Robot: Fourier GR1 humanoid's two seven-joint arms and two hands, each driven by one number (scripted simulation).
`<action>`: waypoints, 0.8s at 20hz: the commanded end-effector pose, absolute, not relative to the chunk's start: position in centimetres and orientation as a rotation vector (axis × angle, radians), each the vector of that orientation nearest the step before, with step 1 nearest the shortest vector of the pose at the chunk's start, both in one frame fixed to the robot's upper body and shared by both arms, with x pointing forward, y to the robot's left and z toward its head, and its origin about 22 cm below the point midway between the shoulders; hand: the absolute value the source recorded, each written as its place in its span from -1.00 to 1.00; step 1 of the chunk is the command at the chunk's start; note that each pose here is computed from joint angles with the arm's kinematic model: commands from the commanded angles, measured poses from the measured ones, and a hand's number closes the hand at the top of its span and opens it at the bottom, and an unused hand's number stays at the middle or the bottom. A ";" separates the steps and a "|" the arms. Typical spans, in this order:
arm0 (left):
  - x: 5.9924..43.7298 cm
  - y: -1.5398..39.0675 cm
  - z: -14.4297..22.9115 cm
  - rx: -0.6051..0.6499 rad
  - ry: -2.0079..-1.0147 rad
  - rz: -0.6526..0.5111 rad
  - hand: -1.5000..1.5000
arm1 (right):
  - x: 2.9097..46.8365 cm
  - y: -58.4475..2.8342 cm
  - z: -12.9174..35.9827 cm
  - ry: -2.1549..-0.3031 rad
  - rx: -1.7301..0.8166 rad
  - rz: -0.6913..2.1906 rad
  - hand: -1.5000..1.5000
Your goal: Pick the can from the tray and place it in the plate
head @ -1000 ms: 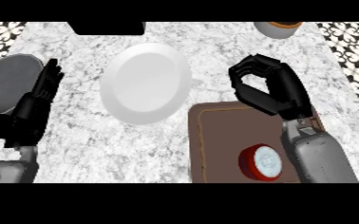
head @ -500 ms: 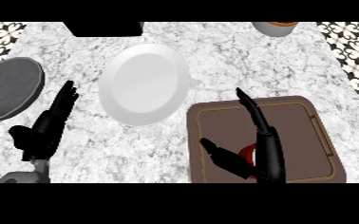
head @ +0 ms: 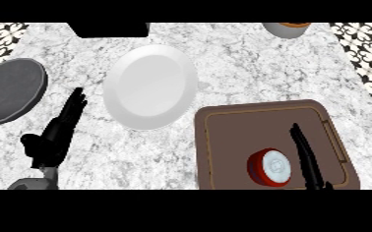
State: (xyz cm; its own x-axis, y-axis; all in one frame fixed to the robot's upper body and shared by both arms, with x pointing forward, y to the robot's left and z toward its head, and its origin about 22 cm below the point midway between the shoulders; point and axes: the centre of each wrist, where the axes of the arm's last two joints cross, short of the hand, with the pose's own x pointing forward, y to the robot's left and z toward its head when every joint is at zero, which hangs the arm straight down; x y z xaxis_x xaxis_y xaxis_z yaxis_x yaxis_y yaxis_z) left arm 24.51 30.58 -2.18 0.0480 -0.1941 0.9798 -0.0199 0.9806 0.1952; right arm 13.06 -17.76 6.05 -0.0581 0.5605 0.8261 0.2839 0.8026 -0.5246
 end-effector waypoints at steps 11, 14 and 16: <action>25.2 31.1 -1.6 0.150 -1.528 -0.125 0.00 | 11.1 -18.5 11.4 -1.137 -0.720 0.623 -1.00; 24.2 30.1 -1.5 0.158 -1.528 -0.155 0.00 | 12.5 -18.6 11.7 -1.064 -0.750 0.636 -1.00; 25.8 30.3 -2.0 0.168 -1.509 -0.140 0.00 | 13.2 -18.6 12.4 -1.048 -0.762 0.656 -1.00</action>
